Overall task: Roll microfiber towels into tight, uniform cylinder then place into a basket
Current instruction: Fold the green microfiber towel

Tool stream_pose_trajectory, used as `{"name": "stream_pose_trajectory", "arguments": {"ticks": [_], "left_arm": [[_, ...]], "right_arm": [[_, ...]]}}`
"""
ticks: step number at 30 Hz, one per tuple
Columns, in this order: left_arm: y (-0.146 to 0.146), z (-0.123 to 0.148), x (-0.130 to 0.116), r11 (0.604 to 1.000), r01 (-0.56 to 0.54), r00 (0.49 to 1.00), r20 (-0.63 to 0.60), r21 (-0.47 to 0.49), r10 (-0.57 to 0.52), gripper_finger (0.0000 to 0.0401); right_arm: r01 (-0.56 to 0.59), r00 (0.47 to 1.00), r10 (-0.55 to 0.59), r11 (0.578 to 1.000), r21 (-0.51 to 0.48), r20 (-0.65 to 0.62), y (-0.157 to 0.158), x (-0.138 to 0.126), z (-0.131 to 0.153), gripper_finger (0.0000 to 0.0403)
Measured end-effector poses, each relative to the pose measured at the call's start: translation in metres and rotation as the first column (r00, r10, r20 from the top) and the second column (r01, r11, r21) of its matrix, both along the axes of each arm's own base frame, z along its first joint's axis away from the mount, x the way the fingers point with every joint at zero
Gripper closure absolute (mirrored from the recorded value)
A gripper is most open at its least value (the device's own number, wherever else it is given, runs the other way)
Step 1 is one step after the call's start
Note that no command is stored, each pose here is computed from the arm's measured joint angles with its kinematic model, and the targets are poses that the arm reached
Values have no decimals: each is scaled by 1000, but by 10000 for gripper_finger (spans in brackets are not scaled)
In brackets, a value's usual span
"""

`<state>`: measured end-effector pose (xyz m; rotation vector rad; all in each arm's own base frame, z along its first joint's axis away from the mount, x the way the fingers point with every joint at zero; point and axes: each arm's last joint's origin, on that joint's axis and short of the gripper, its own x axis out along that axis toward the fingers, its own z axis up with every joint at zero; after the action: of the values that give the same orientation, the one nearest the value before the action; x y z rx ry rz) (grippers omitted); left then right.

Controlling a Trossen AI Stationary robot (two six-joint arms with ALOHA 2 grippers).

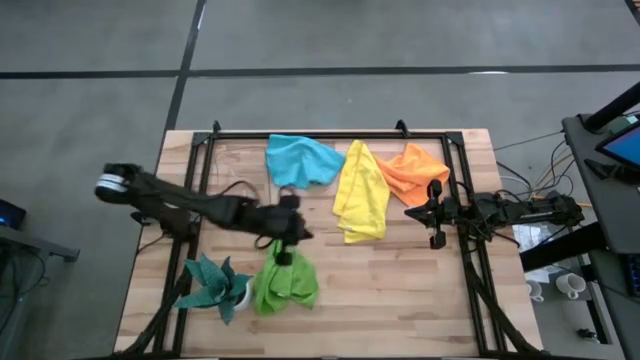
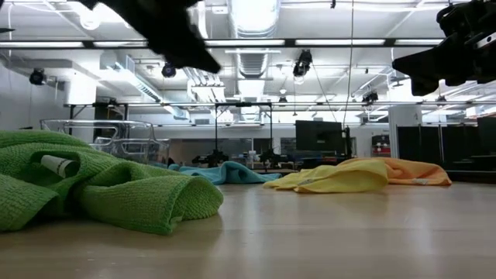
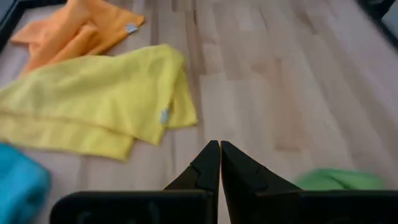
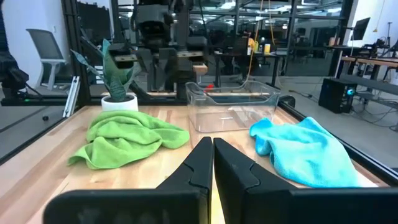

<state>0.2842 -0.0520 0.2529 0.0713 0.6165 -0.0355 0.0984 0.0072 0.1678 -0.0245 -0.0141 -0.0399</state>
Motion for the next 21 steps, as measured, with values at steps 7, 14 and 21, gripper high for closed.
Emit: {"name": "stream_pose_trajectory", "arguments": {"ticks": [7, 14, 21], "left_arm": [[-30, -12, -11, 998, 59, 990, -124, -20, -61, 357], [-68, -26, 5, 985, 164, 901, -415, 57, -126, 255], [-106, -30, 25, 961, 259, 810, -565, 101, -158, 194]], "right_arm": [[0, 1000, 0, 1000, 0, 0, 0, 0, 0, 394], [0, 1000, 0, 1000, 0, 1, 0, 0, 0, 394], [0, 1000, 0, 1000, 0, 1, 0, 0, 0, 394]]}}
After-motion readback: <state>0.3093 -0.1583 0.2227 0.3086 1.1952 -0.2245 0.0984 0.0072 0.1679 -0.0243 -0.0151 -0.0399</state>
